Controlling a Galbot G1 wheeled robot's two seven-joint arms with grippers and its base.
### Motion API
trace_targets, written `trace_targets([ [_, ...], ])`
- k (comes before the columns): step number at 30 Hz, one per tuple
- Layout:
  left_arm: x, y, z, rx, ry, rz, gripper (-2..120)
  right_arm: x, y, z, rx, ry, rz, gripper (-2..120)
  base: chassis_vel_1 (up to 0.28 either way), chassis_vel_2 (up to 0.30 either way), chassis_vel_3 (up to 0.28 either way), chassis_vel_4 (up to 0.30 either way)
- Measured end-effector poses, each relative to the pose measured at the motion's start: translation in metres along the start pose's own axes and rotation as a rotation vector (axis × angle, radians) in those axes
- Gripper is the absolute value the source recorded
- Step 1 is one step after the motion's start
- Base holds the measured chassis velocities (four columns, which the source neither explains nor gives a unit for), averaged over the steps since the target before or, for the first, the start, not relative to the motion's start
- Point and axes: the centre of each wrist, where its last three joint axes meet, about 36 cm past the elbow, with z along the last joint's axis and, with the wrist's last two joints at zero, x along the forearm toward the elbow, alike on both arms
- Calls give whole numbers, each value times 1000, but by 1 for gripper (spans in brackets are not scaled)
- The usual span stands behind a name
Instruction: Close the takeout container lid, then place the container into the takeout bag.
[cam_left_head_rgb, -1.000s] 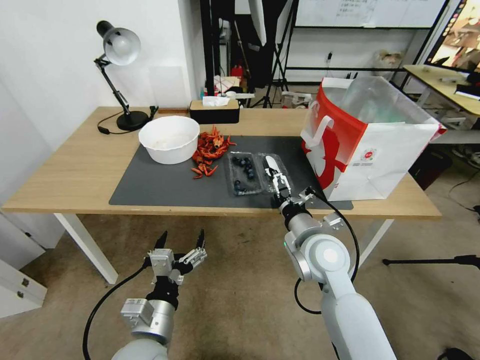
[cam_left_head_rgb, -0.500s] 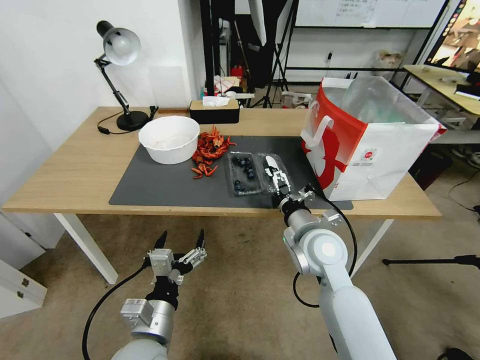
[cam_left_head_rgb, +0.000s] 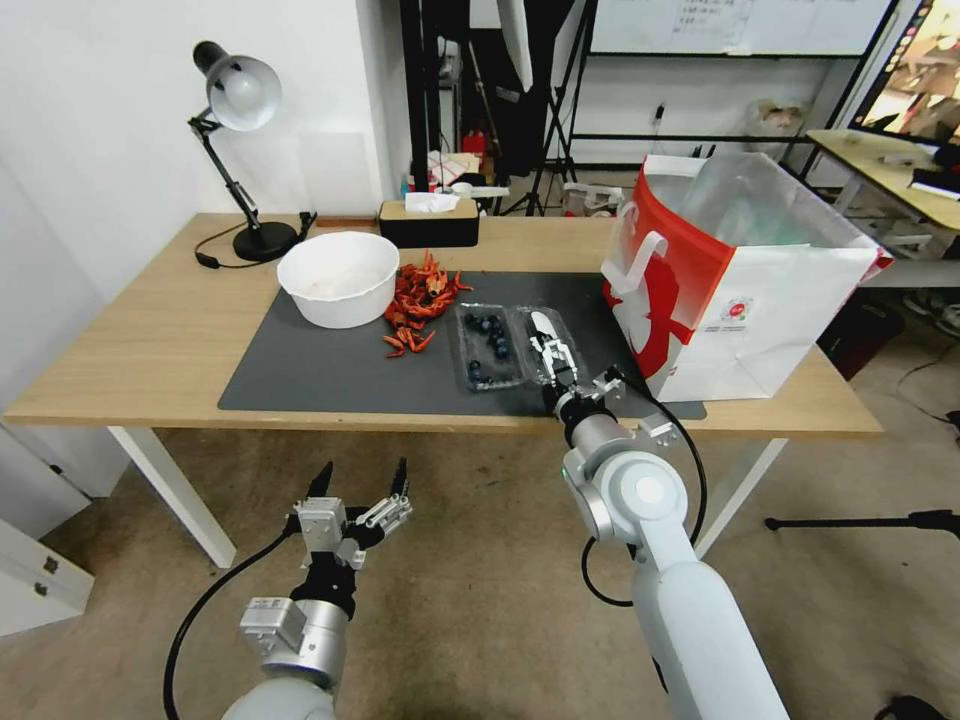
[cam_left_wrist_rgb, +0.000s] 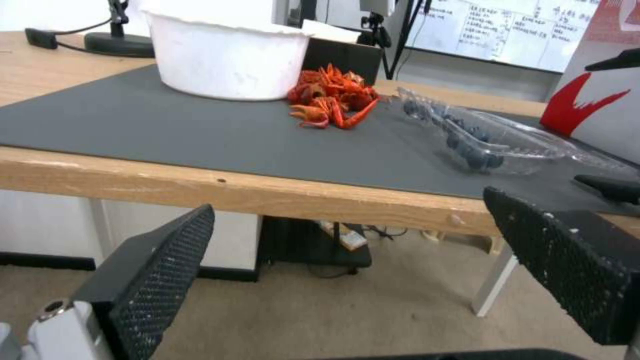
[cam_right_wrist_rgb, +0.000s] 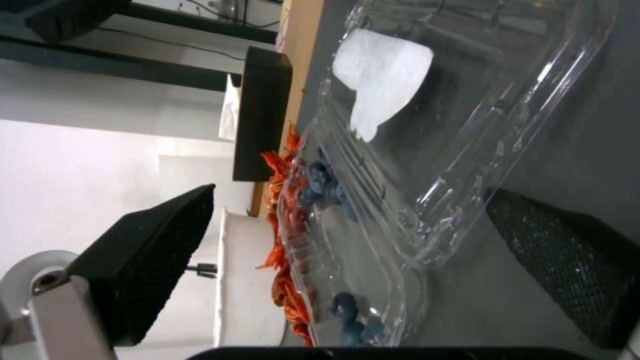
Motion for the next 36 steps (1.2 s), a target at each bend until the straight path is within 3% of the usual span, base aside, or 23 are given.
trace_targets([
  [24, 2, 1, 3, 4, 2, -6, 100, -9, 4, 3, 24, -21, -43, 100, 0, 0, 0, 0],
  [31, 4, 0, 4, 6, 0, -8, 100, -3, 7, 8, 119, -77, -100, 100, 0, 0, 0, 0],
  [36, 5, 0, 4, 5, -4, -10, 100, -2, 6, 13, 249, -130, -136, 100, 0, 0, 0, 0],
])
